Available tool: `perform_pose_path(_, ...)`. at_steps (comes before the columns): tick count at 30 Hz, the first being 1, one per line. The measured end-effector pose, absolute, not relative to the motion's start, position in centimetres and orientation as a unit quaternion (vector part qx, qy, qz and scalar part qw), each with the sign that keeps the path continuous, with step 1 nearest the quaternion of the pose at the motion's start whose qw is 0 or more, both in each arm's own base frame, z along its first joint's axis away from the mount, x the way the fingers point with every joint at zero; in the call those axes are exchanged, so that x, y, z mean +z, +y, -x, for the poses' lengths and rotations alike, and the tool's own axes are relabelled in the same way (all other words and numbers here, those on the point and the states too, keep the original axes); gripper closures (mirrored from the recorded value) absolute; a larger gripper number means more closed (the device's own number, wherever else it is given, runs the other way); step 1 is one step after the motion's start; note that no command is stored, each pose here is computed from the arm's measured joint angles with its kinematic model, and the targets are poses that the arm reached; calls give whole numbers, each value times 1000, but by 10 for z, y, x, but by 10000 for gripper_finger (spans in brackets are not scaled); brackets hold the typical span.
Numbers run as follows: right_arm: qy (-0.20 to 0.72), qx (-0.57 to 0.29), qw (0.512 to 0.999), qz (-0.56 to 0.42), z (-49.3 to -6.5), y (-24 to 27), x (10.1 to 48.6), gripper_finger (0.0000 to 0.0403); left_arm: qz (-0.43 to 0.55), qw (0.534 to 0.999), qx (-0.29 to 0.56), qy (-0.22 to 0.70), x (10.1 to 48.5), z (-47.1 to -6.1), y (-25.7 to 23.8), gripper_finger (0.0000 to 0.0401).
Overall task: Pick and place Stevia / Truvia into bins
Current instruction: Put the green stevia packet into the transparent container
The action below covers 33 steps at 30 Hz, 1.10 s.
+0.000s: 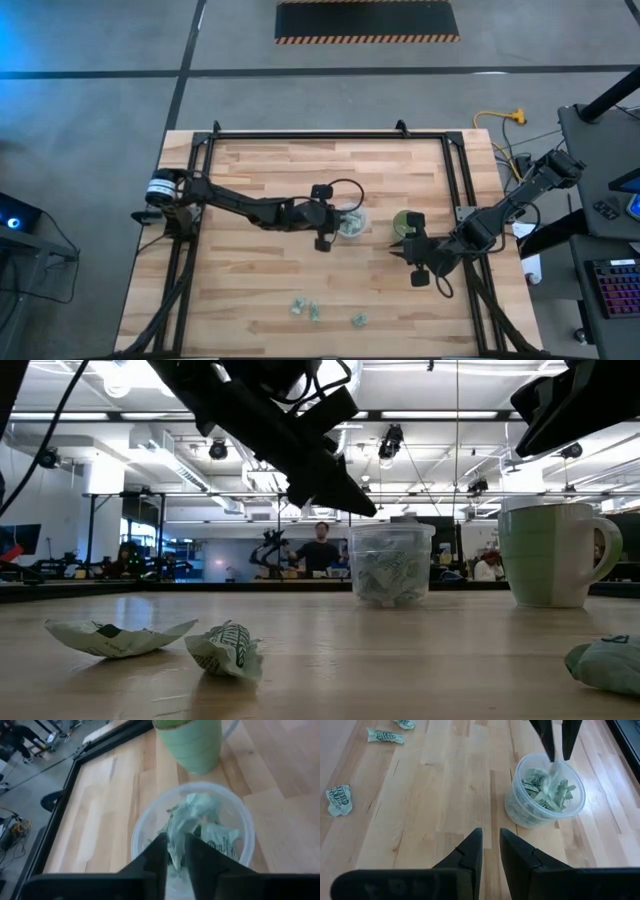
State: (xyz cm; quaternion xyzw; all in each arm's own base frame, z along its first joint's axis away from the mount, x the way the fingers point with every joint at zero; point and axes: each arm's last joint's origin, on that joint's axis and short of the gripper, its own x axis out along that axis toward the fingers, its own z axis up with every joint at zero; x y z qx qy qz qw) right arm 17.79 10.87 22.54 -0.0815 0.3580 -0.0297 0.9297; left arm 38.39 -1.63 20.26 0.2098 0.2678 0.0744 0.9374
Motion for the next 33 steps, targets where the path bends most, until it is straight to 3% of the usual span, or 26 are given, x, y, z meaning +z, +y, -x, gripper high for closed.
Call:
perform_pose_path(8, 359, -30, 929, 82, -178, 108, 224, 346, -213, 936, 73, 272, 205, -382, -16, 247)
perform_pose_path(13, 323, -20, 944, 62, -181, 111, 218, 346, -181, 938, 77, 284, 220, -370, -18, 210)
perform_pose_path(21, 259, 71, 963, 19, -190, 121, 202, 346, -105, 916, 62, 383, 230, -329, -43, 202)
perform_pose_path(33, 236, 212, 948, -28, -222, 155, 173, 346, -82, 912, 15, 402, 202, -301, -93, 202)
